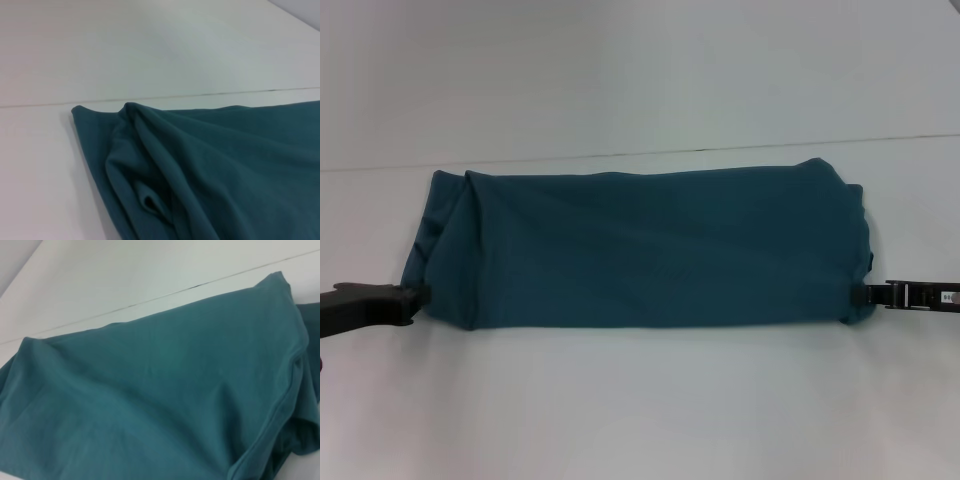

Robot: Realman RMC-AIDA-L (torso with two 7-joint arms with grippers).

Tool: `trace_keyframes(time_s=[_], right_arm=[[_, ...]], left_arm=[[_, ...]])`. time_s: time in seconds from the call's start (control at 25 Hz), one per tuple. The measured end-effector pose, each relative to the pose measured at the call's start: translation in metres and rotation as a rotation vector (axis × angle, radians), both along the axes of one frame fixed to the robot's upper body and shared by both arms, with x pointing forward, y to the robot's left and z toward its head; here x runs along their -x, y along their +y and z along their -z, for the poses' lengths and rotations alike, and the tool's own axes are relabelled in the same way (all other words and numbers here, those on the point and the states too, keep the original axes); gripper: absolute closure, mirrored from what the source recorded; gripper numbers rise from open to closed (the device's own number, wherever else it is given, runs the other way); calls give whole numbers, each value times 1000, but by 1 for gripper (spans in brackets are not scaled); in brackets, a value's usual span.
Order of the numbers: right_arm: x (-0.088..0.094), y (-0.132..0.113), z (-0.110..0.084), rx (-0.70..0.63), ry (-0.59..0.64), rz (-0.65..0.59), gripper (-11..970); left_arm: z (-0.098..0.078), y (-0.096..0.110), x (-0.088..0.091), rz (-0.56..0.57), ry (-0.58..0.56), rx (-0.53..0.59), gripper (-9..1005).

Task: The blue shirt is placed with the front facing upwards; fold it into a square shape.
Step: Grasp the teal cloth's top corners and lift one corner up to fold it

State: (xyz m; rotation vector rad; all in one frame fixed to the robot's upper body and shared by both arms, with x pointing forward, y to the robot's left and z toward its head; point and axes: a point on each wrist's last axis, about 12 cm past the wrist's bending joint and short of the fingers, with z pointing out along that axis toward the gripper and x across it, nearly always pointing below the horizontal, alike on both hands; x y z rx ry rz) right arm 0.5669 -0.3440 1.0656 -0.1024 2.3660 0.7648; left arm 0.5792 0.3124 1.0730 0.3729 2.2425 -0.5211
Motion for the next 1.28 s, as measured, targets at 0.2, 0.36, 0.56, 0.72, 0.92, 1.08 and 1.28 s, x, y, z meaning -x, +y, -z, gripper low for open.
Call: trace_keyframes(time_s=[0.2, 0.36, 0.56, 0.72, 0.92, 1.08, 1.28], right_arm=[[0, -4, -2, 5, -2, 1, 906], [0, -8, -4, 11, -2, -2, 906], [6, -14, -4, 15, 3, -16, 906], [11, -17, -2, 13, 7, -15, 906], [16, -22, 0, 15, 13, -12, 905], [21, -25, 2, 16, 21, -3, 905], [25, -30, 5, 11, 26, 15, 905]], left_arm=[[-1, 3, 8, 20, 14, 22, 995], [-3, 5, 20, 62, 34, 56, 995], [-3, 7, 30, 89, 53, 77, 996], [-2, 9, 35, 98, 64, 88, 996], [-2, 12, 36, 85, 63, 88, 996], [-1, 16, 36, 62, 58, 78, 996], [0, 19, 37, 51, 61, 76, 996]])
